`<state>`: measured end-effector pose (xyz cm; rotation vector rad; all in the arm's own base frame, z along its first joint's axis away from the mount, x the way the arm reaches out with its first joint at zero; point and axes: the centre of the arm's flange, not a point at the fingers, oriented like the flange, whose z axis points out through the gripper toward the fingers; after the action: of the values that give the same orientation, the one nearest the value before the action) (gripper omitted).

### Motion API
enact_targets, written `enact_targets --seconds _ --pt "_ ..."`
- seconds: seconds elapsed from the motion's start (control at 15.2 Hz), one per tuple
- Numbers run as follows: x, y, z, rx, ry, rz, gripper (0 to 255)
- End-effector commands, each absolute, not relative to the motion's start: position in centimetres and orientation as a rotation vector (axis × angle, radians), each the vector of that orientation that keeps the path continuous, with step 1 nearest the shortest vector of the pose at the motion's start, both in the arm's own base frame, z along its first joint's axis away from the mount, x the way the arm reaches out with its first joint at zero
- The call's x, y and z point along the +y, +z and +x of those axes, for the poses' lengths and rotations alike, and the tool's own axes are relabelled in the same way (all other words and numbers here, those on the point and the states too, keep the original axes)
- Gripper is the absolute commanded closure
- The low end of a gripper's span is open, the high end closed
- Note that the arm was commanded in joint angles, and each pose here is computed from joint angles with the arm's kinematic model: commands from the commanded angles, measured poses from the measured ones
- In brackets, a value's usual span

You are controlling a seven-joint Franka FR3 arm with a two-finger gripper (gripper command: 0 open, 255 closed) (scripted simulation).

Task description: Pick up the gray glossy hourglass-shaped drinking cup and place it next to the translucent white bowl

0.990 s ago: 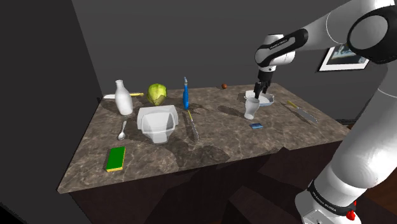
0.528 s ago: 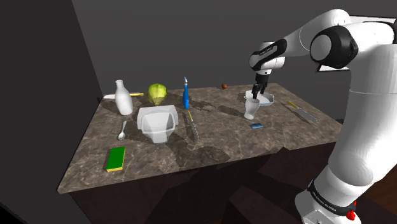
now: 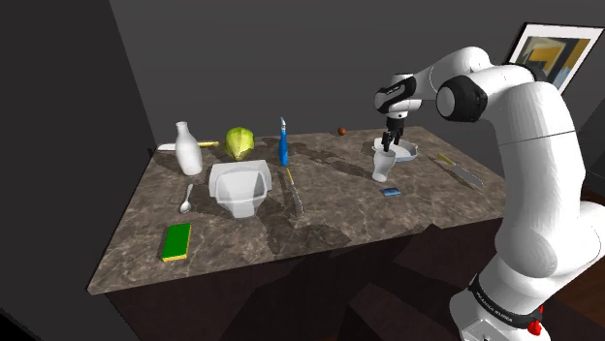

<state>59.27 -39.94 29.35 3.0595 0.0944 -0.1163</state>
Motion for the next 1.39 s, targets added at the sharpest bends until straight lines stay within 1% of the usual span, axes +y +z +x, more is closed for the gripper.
enact_targets --seconds 0.0,0.46,0.92,0.99,1.32 --pt "-40.8 28.3 59.7 0.095 -0.118 3.058 0" --pt "-41.1 24.8 59.4 0.095 -0.118 3.058 0" --pt "-41.1 24.8 59.4 0.095 -0.118 3.058 0" --pt "-41.1 24.8 59.4 0.095 -0.118 3.058 255" --pt "-41.1 24.8 59.4 0.095 -0.118 3.058 255"
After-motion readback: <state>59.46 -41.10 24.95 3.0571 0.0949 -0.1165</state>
